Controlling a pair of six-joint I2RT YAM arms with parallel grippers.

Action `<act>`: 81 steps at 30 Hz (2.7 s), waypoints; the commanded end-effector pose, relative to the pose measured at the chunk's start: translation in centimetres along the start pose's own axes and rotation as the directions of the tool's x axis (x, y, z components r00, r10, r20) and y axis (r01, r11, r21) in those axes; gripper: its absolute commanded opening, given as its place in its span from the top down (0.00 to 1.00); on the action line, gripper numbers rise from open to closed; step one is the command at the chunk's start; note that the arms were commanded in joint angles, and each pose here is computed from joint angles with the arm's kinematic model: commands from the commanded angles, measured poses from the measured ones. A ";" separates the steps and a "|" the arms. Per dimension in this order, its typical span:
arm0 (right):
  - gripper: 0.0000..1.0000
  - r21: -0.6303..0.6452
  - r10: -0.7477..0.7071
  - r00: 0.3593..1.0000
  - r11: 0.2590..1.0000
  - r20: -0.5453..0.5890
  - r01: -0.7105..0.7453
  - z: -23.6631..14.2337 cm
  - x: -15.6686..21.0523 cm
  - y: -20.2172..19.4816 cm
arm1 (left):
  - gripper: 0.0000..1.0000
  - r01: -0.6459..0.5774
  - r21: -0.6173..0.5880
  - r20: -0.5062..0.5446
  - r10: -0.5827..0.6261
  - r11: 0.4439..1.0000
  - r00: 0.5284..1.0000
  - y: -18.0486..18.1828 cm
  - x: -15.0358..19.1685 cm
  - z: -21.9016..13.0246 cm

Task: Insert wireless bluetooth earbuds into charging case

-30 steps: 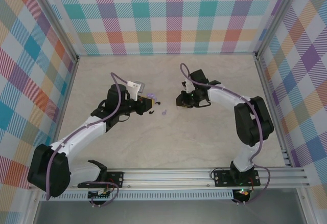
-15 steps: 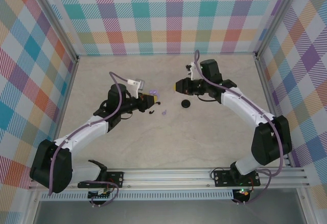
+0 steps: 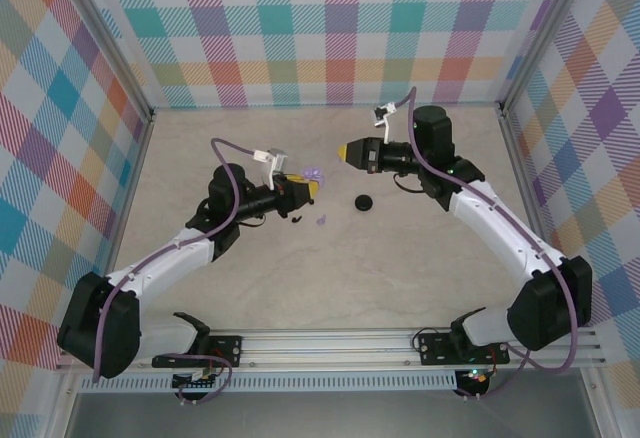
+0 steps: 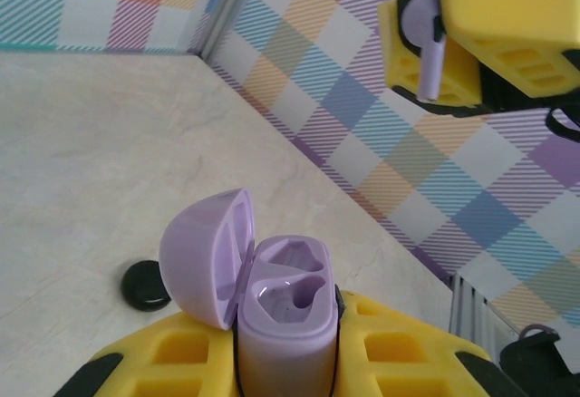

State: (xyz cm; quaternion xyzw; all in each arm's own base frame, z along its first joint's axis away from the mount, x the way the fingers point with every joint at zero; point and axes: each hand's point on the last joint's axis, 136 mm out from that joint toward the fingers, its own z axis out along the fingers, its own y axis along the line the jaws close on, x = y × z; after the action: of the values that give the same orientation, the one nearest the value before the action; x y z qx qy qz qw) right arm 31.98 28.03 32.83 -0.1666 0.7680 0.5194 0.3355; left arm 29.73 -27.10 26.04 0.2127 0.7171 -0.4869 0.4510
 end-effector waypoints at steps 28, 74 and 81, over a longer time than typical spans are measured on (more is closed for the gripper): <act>0.76 -0.105 -0.223 0.974 0.969 0.030 0.225 0.7 1.0 6.0 | 0.81 -0.176 0.133 0.138 0.157 0.975 0.978 -6.3 -4.0 -0.6; 0.76 -0.076 -0.221 0.974 0.973 -0.048 0.217 1.7 2.9 4.8 | 0.82 -0.185 0.095 0.193 0.164 0.978 0.967 -6.7 -5.9 -1.4; 0.74 -0.063 -0.224 0.973 0.973 -0.058 0.221 1.6 3.0 4.5 | 0.82 -0.189 0.117 0.181 0.166 0.975 0.969 -7.1 -5.6 -1.5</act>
State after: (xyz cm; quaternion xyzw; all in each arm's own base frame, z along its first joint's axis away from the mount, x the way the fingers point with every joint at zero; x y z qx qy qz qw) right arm 27.87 31.43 33.28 -0.2639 0.7431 0.5003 0.3574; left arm 27.65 -27.99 31.14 0.2465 0.6586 -0.4969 0.5086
